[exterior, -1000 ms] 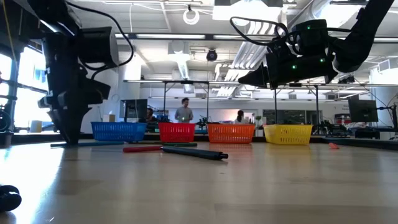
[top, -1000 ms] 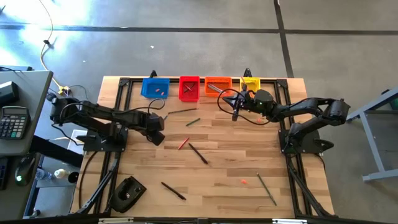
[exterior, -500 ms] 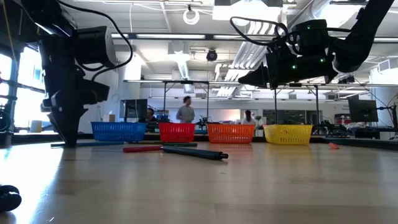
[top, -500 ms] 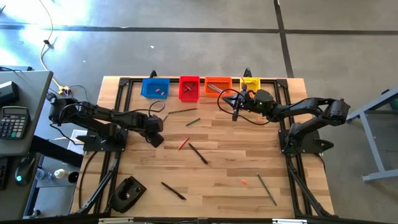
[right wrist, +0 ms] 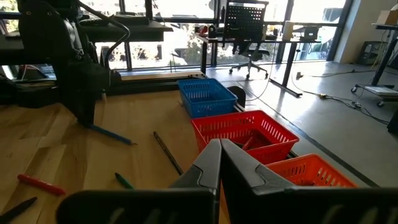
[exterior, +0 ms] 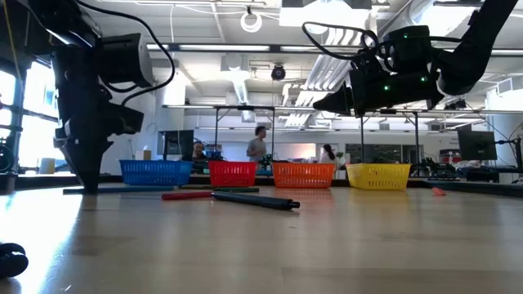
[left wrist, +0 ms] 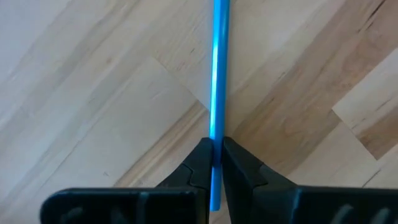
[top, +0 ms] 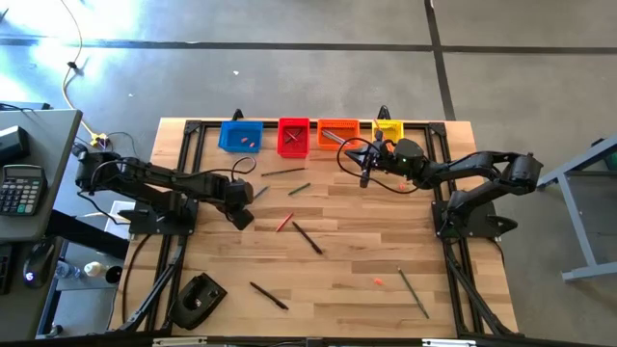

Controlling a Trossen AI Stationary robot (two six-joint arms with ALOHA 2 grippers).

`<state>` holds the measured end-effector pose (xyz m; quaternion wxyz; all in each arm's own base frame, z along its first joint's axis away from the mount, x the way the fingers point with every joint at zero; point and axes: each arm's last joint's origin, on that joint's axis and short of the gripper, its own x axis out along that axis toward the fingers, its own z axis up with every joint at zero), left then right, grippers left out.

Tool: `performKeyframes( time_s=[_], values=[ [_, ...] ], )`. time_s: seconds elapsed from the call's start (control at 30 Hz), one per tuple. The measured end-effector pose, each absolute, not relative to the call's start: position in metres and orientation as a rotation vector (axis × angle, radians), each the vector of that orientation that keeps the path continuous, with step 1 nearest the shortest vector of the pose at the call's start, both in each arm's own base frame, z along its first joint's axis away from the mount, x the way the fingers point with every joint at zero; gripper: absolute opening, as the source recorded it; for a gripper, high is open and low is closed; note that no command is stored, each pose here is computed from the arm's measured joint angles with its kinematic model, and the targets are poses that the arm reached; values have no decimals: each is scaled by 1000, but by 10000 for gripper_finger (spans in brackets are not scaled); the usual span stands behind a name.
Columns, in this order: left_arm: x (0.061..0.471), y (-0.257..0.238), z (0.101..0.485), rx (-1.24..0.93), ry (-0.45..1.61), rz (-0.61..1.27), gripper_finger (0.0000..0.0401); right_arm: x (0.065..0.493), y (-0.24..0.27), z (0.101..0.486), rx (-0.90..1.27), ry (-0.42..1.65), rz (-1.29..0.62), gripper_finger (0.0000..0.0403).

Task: Sort crayons/erasers/pens/pencils in bins
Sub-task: Put the blue colored pencil into the yellow bin

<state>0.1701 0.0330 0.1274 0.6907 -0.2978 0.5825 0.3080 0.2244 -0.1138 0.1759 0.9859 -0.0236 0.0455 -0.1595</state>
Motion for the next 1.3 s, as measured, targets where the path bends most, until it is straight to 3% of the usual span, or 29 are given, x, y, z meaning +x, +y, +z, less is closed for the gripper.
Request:
performKeyframes(
  time_s=[0.5, 1.3],
  values=[
    [169, 31, 145, -738, 1156, 612, 12, 224, -114, 176, -47, 91, -321, 0],
    [215, 42, 168, -663, 631, 521, 12, 224, -114, 176, 19, 75, -323, 0]
  ],
)
